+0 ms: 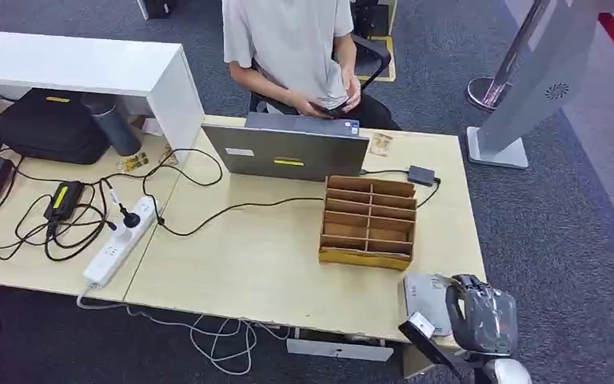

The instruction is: Pass the card to the sensor for recognition and then transmit it.

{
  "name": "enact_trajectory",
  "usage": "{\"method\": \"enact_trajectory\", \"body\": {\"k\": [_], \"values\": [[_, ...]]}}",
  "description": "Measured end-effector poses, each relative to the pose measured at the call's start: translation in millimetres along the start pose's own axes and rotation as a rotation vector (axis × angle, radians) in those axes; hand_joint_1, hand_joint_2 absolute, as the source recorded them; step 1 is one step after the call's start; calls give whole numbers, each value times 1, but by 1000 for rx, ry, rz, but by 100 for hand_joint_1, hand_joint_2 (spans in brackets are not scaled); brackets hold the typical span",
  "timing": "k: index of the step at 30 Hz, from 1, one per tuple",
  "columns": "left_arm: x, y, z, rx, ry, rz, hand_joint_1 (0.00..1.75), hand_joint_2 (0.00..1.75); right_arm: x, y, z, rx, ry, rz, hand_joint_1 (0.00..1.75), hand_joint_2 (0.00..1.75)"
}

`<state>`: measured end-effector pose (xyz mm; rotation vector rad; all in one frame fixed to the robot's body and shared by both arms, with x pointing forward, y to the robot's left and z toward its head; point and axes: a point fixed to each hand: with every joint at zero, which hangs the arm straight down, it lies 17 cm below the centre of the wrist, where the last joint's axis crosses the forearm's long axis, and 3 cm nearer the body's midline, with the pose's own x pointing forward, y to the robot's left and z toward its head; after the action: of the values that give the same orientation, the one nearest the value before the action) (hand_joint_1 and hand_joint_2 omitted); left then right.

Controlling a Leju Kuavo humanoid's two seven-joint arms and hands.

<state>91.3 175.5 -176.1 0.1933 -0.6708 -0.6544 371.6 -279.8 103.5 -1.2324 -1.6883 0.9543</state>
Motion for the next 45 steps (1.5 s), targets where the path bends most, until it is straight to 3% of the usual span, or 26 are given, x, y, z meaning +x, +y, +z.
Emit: {"method": "enact_trajectory", "body": {"k": [1,3,5,10,18,22,30,37,38,45], "values": [[7,5,1,29,-60,-74,0,175,2,-6,-8,-19,-6,-1,175,175],[9,6,1,19,-81,-106,0,175,10,-24,-31,-82,-41,-12,175,175],[-2,-2,2,-46,-23,-27,0,175,21,-44,-61,-151,-84,-24,175,175],[-24,-23,4,-245,204,466,0,175,56,-104,-151,-311,-196,-48,175,175],[-19,-20,-8,-288,184,513,0,175,113,-165,-244,-369,-259,-50,175,175],[-20,-26,-21,-335,169,457,0,175,149,-184,-289,-380,-256,45,175,175],[-25,-30,-40,-389,169,335,0,175,154,-168,-337,-323,-187,148,175,175],[-24,-29,-49,-405,168,291,0,175,127,-126,-341,-228,-131,207,175,175],[-25,-29,-49,-404,170,289,0,175,123,-119,-340,-212,-124,213,0,175],[-29,-31,-48,-425,179,309,0,175,114,-102,-335,-185,-130,232,0,175]]}}
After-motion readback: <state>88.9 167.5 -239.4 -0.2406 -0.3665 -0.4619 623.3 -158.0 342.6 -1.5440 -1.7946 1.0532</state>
